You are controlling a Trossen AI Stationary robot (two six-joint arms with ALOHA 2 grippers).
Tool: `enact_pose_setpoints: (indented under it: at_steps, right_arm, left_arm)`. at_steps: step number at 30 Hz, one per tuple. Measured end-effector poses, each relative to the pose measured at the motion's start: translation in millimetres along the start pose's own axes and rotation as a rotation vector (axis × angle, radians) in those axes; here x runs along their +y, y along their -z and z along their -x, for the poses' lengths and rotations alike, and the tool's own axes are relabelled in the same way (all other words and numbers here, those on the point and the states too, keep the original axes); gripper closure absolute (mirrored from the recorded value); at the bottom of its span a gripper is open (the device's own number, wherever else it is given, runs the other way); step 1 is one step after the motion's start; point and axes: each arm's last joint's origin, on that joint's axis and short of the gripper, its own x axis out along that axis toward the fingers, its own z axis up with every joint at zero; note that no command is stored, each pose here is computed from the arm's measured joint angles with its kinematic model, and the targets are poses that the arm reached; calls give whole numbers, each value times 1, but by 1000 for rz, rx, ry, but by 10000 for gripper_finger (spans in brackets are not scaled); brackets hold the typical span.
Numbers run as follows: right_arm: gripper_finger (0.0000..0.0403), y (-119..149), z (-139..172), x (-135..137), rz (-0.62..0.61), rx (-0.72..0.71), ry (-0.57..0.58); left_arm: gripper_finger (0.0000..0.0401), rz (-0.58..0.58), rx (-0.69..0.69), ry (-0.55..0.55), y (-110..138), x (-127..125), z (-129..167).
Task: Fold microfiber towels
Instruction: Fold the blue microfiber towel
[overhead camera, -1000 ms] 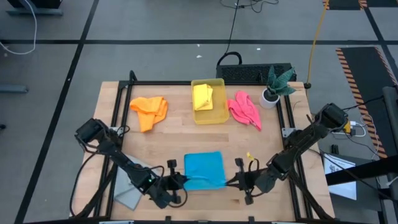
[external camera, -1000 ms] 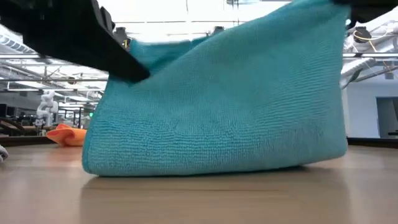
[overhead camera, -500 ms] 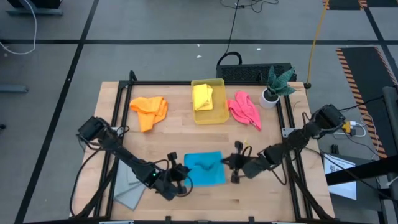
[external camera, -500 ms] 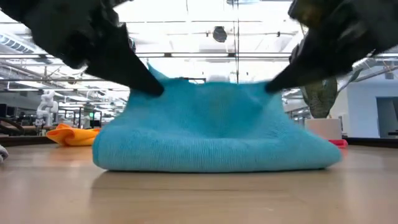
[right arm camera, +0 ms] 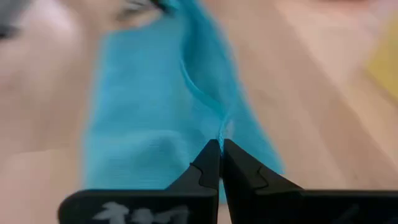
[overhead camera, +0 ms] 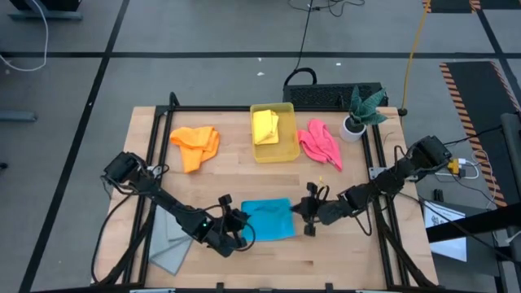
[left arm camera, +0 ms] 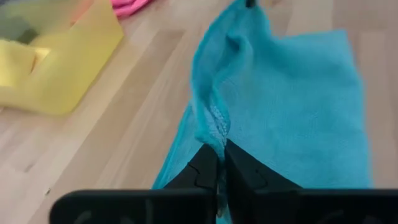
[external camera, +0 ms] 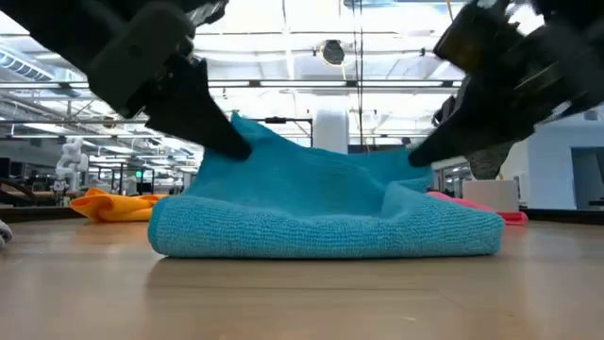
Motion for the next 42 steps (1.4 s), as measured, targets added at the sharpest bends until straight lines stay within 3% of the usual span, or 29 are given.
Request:
enact_pose_setpoints:
  at_steps: [5, 10, 16, 21, 28, 32, 42]
  right_arm:
    - [403, -6, 2, 8, 27, -35, -133]
    - [403, -5, -1, 1, -21, -19, -80]
    - [395, -4, -3, -5, 12, 1, -56]
    - [363, -5, -4, -6, 57, 0, -50]
    - [281, -7, -4, -10, 77, -21, 13]
    - [246, -5, -4, -11, 122, -2, 41]
    - [244, 3, -9, -10, 191, 41, 21]
  left_arm:
    - [389, -31, -51, 45, -3, -8, 5]
    - [389, 16, -13, 8, 0, -2, 2]
    - [386, 37, 0, -11, 0, 1, -1]
    - [394, 41, 3, -6, 0, 1, -1]
    - [381, 48, 4, 3, 0, 0, 0]
    - [393, 50, 13, 16, 1, -1, 0]
    - [384, 53, 9, 18, 0, -1, 0]
